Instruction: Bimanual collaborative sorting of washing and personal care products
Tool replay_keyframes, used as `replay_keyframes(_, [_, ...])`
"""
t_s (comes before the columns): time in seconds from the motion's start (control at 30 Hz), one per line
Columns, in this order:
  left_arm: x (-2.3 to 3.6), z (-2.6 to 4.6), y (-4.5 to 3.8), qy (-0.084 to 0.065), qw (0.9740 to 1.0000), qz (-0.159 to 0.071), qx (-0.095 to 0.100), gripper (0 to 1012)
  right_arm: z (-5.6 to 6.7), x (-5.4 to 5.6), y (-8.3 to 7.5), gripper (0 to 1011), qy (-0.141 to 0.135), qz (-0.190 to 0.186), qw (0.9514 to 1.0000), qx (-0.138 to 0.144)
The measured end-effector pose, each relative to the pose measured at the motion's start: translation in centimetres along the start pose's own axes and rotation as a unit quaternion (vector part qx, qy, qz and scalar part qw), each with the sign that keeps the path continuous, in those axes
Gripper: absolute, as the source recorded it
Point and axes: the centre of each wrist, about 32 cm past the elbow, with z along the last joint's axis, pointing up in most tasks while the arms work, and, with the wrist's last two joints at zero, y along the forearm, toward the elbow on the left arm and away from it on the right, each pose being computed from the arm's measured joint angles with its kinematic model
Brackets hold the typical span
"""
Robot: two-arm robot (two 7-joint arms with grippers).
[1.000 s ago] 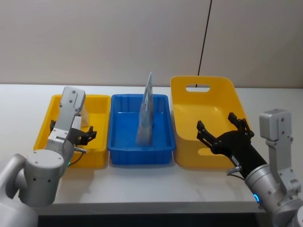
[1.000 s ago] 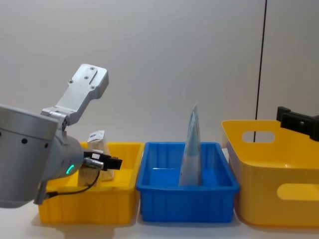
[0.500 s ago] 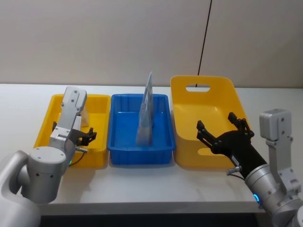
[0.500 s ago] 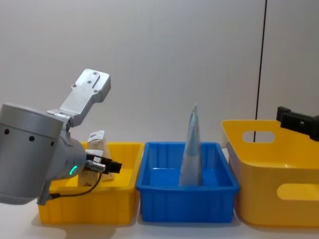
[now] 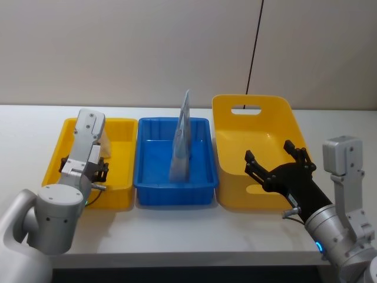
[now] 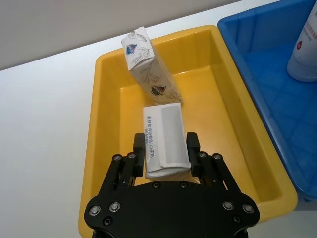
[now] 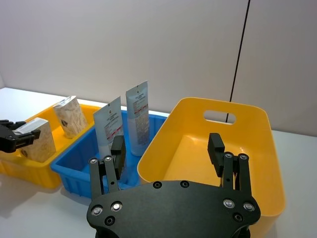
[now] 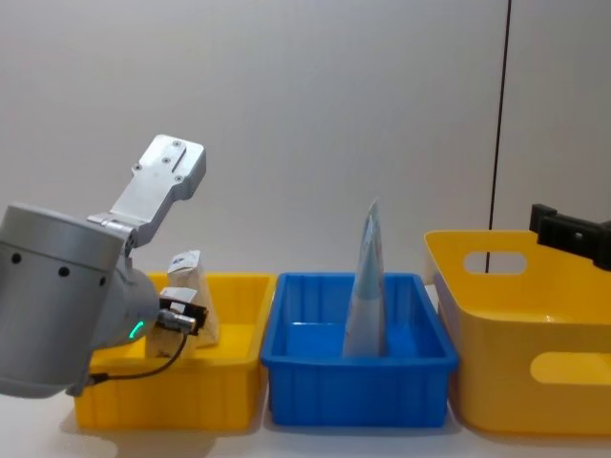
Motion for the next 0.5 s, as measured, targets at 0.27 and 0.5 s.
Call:
replay_keyframes(0.27, [-0.06, -0.46, 0.01, 0.001, 0.9999, 0.011, 0.002, 368, 0.00, 0.00, 0.00, 1002, 0.000, 0.000, 1.0000, 0.000])
replay_keyframes(0.5, [-0.11, -0.72, 0.18, 0.001, 0.9998, 0.018, 0.002, 331, 0.00, 0.00, 0.00, 1002, 0.000, 0.000, 1.0000, 0.000])
